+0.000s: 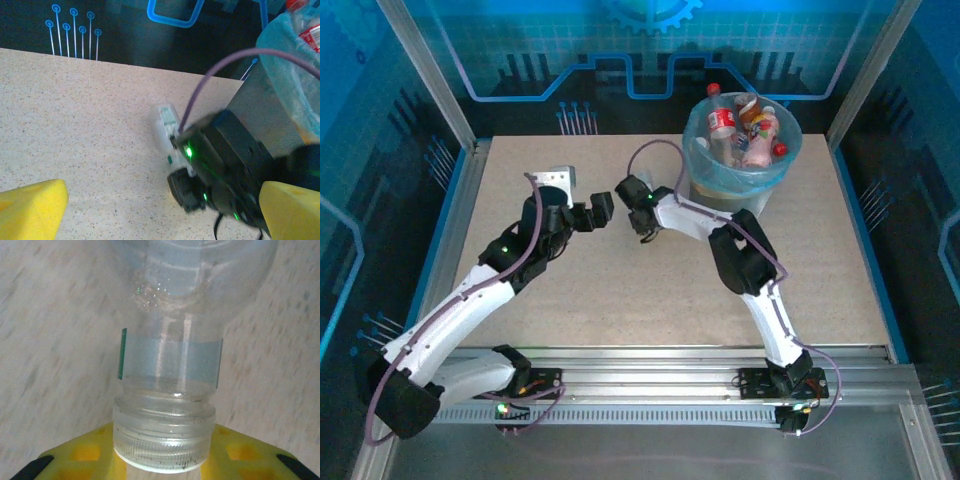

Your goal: Put the plastic bottles in the bin

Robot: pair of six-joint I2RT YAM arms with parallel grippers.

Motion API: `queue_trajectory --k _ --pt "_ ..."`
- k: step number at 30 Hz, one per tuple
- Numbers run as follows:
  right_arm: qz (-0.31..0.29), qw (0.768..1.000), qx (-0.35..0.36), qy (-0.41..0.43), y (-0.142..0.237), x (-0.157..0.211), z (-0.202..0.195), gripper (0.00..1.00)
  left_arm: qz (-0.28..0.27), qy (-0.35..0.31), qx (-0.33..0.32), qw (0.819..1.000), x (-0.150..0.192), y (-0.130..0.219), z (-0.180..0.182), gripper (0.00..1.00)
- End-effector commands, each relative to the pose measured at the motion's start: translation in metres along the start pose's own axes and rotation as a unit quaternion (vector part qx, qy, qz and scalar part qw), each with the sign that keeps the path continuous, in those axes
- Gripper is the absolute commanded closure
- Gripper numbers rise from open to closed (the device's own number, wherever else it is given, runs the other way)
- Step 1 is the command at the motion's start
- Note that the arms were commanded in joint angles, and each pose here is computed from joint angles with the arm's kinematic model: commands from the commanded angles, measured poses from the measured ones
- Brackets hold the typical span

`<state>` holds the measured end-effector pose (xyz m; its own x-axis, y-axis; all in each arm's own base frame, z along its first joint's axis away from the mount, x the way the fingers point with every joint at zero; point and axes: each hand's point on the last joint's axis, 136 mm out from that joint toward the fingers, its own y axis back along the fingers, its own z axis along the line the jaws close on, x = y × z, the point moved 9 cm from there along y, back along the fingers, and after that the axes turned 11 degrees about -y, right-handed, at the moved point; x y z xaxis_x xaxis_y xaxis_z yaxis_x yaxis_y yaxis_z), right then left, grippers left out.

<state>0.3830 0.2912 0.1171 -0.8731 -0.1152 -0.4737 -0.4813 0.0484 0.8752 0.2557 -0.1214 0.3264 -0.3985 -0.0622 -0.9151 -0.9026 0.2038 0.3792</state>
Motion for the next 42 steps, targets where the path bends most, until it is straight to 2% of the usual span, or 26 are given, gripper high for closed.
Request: queue_trajectory --k 1,6,9,15,19,24,27,34,36,40,42 --pt "0.002 0.999 -0.043 -0.011 0.028 0.030 0.005 0.63 0.005 0.013 -0.006 1.000 0.006 0.008 0.006 0.01" --pt "0.052 0.997 -0.049 -0.001 0.037 0.084 0.002 0.58 0.003 0.018 -0.005 1.000 0.008 0.013 0.008 0.01" --pt "0.057 0.997 -0.053 0.003 0.046 0.095 0.005 0.46 0.004 0.026 -0.002 1.000 0.010 0.013 0.008 0.01" --pt "0.021 0.999 -0.048 0.001 0.068 0.074 0.007 0.16 0.017 0.040 0.006 0.999 0.015 0.014 0.008 0.01" --pt "0.004 0.998 -0.059 0.018 0.080 0.048 0.013 0.08 0.017 0.044 0.005 0.999 0.015 0.020 0.010 0.01" --pt "0.006 0.998 -0.058 0.040 0.068 0.019 0.022 0.03 0.008 0.048 -0.001 0.999 0.016 0.029 0.014 0.01" --pt "0.019 0.998 -0.039 0.051 0.049 0.006 0.025 0.03 0.005 0.050 -0.003 0.999 0.015 0.034 0.016 0.01" --pt "0.028 0.996 -0.058 0.058 0.027 -0.014 0.034 0.09 0.007 0.054 -0.002 0.999 0.018 0.040 0.018 0.02" --pt "0.027 0.996 -0.058 0.054 0.024 -0.019 0.034 0.14 0.012 0.055 0.000 0.998 0.020 0.039 0.018 0.01" --pt "0.017 0.995 -0.076 0.056 0.031 -0.030 0.035 0.34 0.019 0.059 0.003 0.998 0.023 0.036 0.017 0.02" --pt "0.012 0.995 -0.079 0.059 0.037 -0.034 0.034 0.40 0.019 0.061 0.004 0.998 0.024 0.036 0.017 0.02"
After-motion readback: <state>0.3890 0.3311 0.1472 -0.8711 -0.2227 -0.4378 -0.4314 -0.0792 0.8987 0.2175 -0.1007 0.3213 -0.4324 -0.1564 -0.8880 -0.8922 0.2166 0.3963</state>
